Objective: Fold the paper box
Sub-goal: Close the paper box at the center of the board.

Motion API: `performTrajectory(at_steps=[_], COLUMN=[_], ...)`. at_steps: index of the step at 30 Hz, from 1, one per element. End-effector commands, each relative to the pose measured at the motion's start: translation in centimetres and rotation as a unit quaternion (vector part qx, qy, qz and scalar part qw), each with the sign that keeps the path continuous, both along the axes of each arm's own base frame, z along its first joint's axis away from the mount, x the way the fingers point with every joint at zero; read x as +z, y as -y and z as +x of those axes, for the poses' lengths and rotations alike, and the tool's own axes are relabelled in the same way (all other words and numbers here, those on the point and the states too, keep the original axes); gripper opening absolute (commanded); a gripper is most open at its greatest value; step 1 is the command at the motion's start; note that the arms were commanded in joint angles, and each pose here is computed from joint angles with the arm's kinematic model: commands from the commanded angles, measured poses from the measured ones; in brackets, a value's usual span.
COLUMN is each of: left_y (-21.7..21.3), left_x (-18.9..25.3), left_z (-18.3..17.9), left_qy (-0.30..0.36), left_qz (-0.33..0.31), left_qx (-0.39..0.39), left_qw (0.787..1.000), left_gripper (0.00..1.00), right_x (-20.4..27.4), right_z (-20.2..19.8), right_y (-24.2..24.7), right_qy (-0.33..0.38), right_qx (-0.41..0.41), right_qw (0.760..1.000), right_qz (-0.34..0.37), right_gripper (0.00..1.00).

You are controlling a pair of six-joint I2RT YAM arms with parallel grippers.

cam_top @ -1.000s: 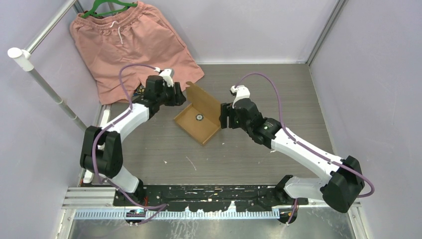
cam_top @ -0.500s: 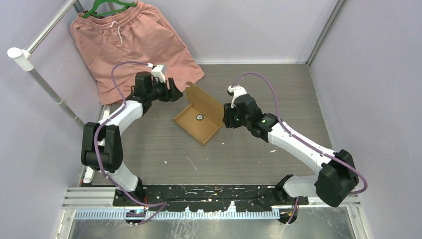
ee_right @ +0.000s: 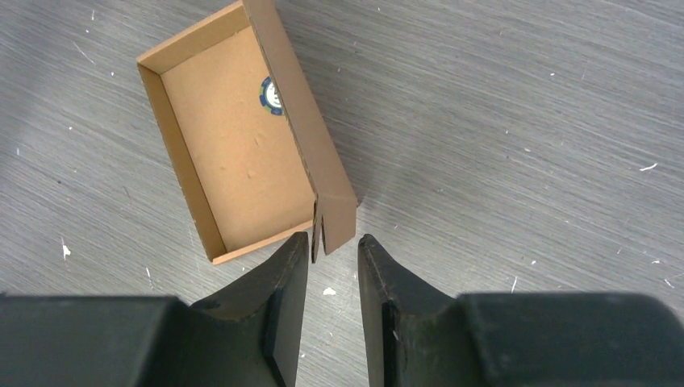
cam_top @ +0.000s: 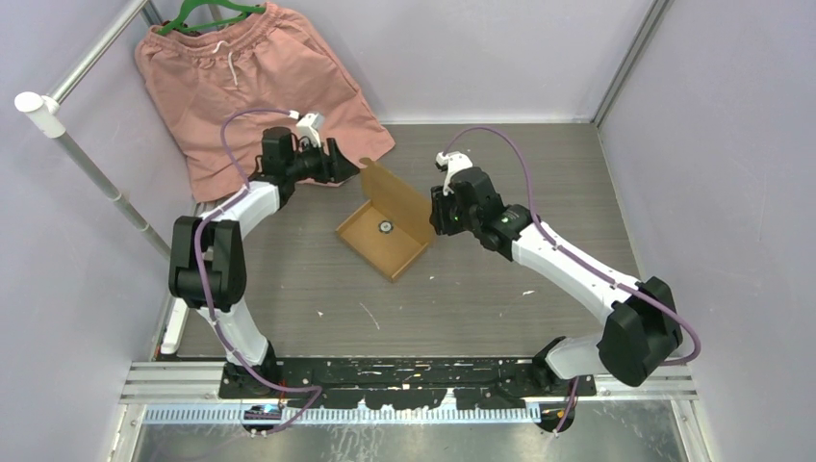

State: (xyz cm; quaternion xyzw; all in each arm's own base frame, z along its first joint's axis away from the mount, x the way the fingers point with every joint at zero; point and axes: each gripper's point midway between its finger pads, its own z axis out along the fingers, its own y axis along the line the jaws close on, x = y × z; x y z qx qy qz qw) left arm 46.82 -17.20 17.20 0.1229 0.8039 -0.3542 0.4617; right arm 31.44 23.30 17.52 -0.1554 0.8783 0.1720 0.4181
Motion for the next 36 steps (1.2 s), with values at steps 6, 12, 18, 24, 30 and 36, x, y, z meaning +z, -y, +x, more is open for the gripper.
performTrajectory(at_steps=[6, 12, 18, 24, 30, 36], left_y=[1.0, 1.1, 1.1, 1.2, 1.2, 1.3], left_x=[3.1, 2.9, 3.2, 3.6, 4.1, 4.2], left_z=[1.5, 1.3, 1.1, 1.0, 0.9, 0.8], left_qy=[0.05, 0.048, 0.05, 0.052, 0.055, 0.057], left_qz=[-0.026, -0.026, -0.029, -0.028, -0.028, -0.031], left_qx=[-0.031, -0.034, -0.035, -0.038, -0.039, -0.046], left_qw=[0.998, 0.998, 0.998, 0.998, 0.997, 0.997], left_gripper=[0.56, 0.55, 0.54, 0.54, 0.54, 0.54], right_x=[2.0, 1.0, 0.6, 0.3, -0.1, 0.3], right_z=[1.6, 1.5, 1.7, 2.0, 2.3, 2.6], right_y=[-1.2, -1.2, -1.3, -1.5, -1.5, -1.4], right_qy=[0.014, 0.005, 0.001, -0.004, -0.007, -0.001], right_qx=[0.018, 0.018, 0.016, 0.017, 0.015, 0.019], right_qw=[1.0, 1.0, 1.0, 1.0, 1.0, 1.0], right_qz=[0.011, 0.007, 0.006, 0.001, -0.005, -0.019], right_gripper=[0.33, 0.32, 0.26, 0.25, 0.13, 0.06])
